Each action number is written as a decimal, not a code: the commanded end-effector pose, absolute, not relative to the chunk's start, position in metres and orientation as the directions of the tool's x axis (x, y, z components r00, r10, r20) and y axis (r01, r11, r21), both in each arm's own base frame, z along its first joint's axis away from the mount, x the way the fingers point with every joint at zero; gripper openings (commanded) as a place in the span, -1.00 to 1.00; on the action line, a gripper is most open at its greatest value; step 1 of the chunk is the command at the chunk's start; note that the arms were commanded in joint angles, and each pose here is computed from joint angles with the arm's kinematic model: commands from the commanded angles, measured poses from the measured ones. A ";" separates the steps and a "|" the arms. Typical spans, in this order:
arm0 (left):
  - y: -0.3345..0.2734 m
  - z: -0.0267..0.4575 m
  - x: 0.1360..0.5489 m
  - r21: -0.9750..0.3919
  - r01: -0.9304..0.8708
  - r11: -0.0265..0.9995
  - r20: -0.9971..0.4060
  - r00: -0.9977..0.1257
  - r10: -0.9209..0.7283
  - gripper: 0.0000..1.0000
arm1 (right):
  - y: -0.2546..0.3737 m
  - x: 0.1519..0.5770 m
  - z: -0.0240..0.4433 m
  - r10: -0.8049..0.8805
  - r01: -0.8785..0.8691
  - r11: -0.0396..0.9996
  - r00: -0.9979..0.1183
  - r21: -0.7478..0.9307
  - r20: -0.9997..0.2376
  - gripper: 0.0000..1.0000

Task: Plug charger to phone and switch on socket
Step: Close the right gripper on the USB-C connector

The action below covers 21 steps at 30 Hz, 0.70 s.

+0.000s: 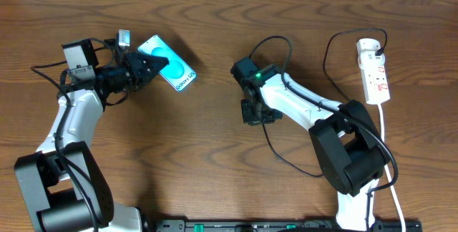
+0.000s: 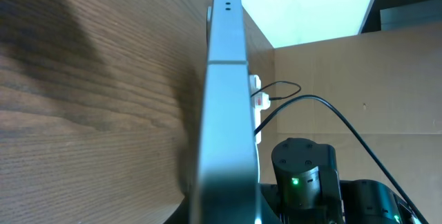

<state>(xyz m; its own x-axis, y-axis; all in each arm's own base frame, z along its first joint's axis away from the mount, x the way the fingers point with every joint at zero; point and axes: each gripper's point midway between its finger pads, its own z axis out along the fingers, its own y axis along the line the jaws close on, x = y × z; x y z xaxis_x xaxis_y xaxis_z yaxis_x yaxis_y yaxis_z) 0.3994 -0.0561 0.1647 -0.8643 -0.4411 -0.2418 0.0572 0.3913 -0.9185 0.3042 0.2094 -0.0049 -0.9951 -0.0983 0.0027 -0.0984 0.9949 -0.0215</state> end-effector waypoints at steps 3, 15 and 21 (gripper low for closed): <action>-0.057 0.170 0.399 -0.922 0.077 0.379 -0.251 -0.865 -0.434 -0.86 | 0.195 0.281 -0.040 -0.088 -0.096 0.992 -0.991 -0.083 0.098 -0.56; -0.057 0.170 0.399 -0.922 0.077 0.379 -0.251 -0.865 -0.434 -0.85 | 0.187 0.266 -0.038 -0.142 -0.159 0.983 -0.975 -0.094 0.172 -0.53; -0.057 0.170 0.399 -0.922 0.077 0.379 -0.251 -0.865 -0.434 -0.85 | 0.186 0.260 -0.037 -0.157 -0.177 0.980 -0.968 -0.087 0.198 -0.55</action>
<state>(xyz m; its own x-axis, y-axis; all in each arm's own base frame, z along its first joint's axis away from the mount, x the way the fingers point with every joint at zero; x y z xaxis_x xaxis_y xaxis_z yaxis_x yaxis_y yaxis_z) 0.3994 -0.0561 0.1647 -0.8643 -0.4412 -0.2414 0.0569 0.3911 -0.9186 0.2873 0.2010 -0.0042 -0.9881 -0.1351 0.0741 -0.1384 0.9895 -0.0408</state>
